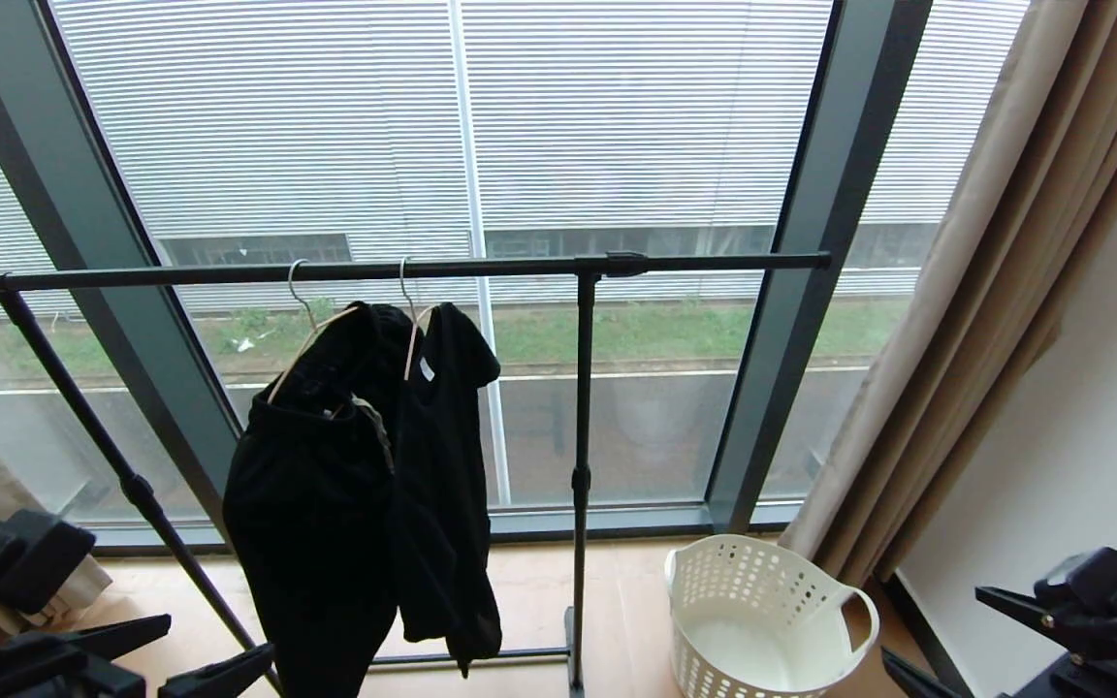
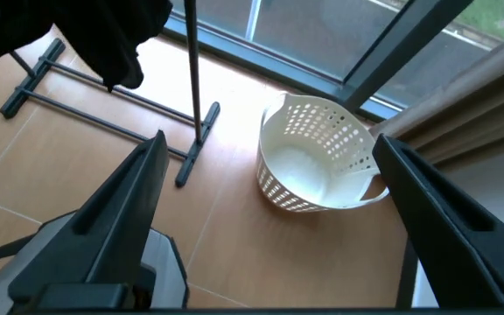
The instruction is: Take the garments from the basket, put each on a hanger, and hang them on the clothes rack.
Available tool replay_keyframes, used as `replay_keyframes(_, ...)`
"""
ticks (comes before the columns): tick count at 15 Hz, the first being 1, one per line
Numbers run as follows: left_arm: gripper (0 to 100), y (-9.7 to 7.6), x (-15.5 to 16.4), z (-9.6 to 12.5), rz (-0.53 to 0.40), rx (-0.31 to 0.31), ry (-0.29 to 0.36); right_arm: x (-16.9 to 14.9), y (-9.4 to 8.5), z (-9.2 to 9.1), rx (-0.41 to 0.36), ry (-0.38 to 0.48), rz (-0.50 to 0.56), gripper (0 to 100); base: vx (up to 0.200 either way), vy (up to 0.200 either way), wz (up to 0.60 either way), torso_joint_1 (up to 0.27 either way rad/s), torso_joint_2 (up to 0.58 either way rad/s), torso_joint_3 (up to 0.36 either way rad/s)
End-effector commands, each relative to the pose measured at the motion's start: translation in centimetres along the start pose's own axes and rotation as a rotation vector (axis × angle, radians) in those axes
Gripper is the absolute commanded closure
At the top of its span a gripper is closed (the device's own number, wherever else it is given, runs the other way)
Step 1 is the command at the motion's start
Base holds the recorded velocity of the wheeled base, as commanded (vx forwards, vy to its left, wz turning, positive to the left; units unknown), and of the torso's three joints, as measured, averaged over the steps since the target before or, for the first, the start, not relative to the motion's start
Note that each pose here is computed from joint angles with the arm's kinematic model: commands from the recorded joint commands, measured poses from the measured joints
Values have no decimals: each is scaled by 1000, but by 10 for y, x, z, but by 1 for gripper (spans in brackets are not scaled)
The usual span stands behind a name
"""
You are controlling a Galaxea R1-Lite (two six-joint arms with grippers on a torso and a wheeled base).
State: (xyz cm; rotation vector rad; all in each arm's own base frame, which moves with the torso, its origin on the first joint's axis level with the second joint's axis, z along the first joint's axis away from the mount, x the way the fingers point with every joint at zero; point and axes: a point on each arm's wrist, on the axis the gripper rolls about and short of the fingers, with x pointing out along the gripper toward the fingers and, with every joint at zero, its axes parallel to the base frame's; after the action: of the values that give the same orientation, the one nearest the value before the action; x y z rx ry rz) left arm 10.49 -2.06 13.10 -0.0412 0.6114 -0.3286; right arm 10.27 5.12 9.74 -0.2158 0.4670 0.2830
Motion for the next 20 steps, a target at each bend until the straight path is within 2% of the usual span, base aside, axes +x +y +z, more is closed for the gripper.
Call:
replay_keyframes(1, 0, -8, -46, -29, 0, 18, -128, -36, -7, -14, 9, -74, -45, 0, 0, 0, 0, 0, 0, 0)
replay_keyframes(2, 0, -9, -50, -33, 0, 16, -123, -40, -8, -17, 15, -78, -50, 0, 0, 0, 0, 0, 0, 0)
replay_keyframes(3, 0, -10, -61, -44, 13, 20, -146, -49, -11, -24, 28, -82, -58, 0, 0, 0, 0, 0, 0, 0)
replay_keyframes(4, 0, -11, -70, -53, 56, 24, -185, -60, -14, -34, 38, -93, -66, 0, 0, 0, 0, 0, 0, 0)
replay_keyframes(6, 0, -10, -77, -74, 119, 18, -189, -74, -17, -51, 45, -124, -77, 0, 0, 0, 0, 0, 0, 0)
replay_keyframes(8, 0, -10, -79, -92, 126, 22, -214, -81, -19, -64, 65, -112, -118, 0, 0, 0, 0, 0, 0, 0)
replay_keyframes(9, 0, -10, -79, -92, 126, 22, -214, -81, -19, -64, 65, -112, -118, 0, 0, 0, 0, 0, 0, 0)
replay_keyframes(10, 0, -11, -81, -101, 146, 13, -255, -89, -20, -68, 119, -151, -206, 0, 0, 0, 0, 0, 0, 0)
replay_keyframes(11, 0, -13, -83, -104, 225, -2, -294, -93, -20, -70, 159, -182, -284, 0, 0, 0, 0, 0, 0, 0)
replay_keyframes(13, 0, -17, -86, -109, 325, 44, -360, -97, -18, -74, 189, -240, -306, 0, 0, 0, 0, 0, 0, 0)
replay_keyframes(14, 0, -18, -86, -111, 349, 63, -375, -99, -17, -74, 197, -258, -322, 0, 0, 0, 0, 0, 0, 0)
replay_keyframes(17, 0, -17, -86, -111, 365, 57, -375, -103, -15, -77, 223, -315, -395, 0, 0, 0, 0, 0, 0, 0)
replay_keyframes(18, 0, -16, -85, -112, 394, 54, -372, -105, -14, -78, 227, -339, -408, 0, 0, 0, 0, 0, 0, 0)
replay_keyframes(20, 0, -16, -86, -111, 391, 55, -376, -106, -14, -79, 233, -353, -402, 0, 0, 0, 0, 0, 0, 0)
